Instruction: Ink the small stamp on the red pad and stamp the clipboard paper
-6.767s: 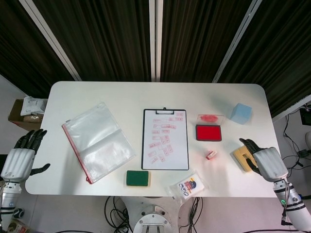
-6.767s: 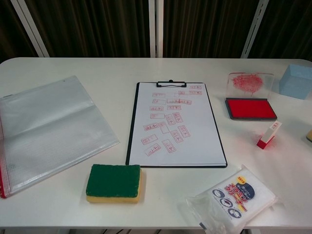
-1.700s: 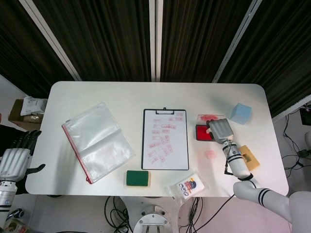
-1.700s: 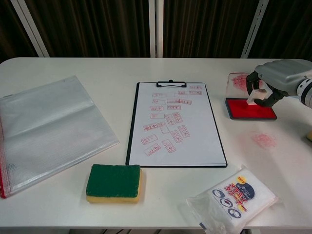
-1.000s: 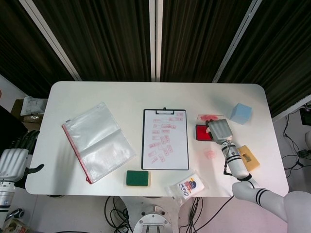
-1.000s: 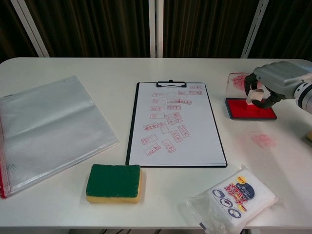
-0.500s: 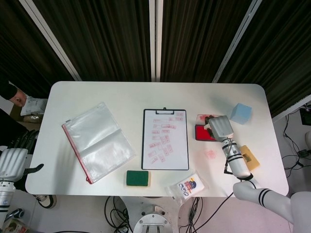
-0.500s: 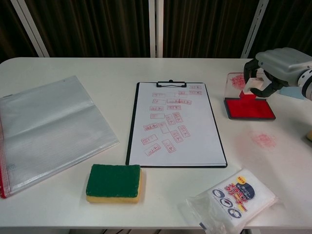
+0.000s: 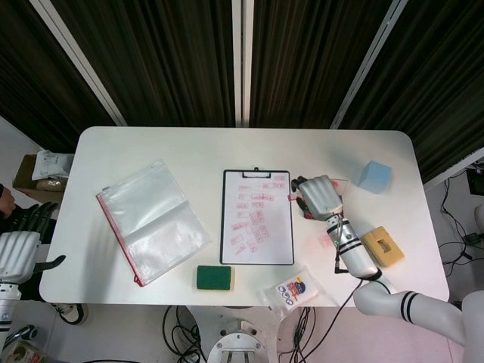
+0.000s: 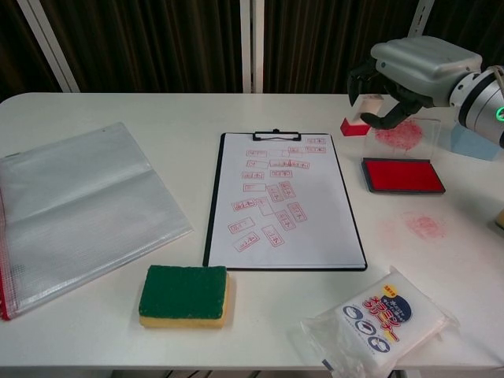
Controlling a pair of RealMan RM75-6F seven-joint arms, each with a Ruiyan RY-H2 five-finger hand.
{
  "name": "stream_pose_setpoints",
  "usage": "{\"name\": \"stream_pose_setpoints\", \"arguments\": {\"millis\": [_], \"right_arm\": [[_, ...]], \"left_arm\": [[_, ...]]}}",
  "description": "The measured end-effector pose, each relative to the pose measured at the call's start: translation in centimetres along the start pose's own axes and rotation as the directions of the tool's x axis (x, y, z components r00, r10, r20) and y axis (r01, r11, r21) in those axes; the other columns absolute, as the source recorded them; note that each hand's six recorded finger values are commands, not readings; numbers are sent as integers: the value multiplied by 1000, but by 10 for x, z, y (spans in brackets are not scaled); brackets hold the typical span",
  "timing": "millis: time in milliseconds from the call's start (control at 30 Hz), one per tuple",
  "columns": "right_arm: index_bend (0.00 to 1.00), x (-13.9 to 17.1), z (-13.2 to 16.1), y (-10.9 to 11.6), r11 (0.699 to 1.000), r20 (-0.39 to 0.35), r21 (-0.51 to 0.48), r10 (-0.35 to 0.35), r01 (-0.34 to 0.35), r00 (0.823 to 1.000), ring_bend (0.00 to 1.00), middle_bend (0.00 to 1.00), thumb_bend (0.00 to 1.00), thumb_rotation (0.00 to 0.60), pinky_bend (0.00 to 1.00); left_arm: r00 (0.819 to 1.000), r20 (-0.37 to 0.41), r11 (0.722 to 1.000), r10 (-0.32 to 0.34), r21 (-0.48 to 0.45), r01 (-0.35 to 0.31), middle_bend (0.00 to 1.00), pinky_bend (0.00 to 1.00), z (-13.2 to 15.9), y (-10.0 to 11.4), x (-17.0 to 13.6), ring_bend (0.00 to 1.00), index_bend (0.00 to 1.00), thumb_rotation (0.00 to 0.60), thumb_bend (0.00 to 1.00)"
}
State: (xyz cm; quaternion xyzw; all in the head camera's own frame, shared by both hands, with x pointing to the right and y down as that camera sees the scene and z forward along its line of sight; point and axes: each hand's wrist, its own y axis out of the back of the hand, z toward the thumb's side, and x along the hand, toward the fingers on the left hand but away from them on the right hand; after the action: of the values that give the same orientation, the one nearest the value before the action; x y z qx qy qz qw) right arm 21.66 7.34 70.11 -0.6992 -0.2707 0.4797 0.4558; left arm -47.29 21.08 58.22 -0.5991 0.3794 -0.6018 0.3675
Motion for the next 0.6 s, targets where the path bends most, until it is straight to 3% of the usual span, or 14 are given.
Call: {"name": "stream_pose_setpoints", "arguments": {"millis": [233,600], "right_arm": [[928,-19,33,-20,998,-45,46,52,-50,998,794,795,464,600,1000],[929,-42,40,-45,990,-13,91,113,-111,994,793,796,464,600,1000]], "left_arm": [[1000,-8,1000,6,-1,-6,67,161,-4,3,-4,61,36,600,0],[1000,-13,1000,7,-8,-7,67,161,-8,5,-5,60,37,600,0]]}}
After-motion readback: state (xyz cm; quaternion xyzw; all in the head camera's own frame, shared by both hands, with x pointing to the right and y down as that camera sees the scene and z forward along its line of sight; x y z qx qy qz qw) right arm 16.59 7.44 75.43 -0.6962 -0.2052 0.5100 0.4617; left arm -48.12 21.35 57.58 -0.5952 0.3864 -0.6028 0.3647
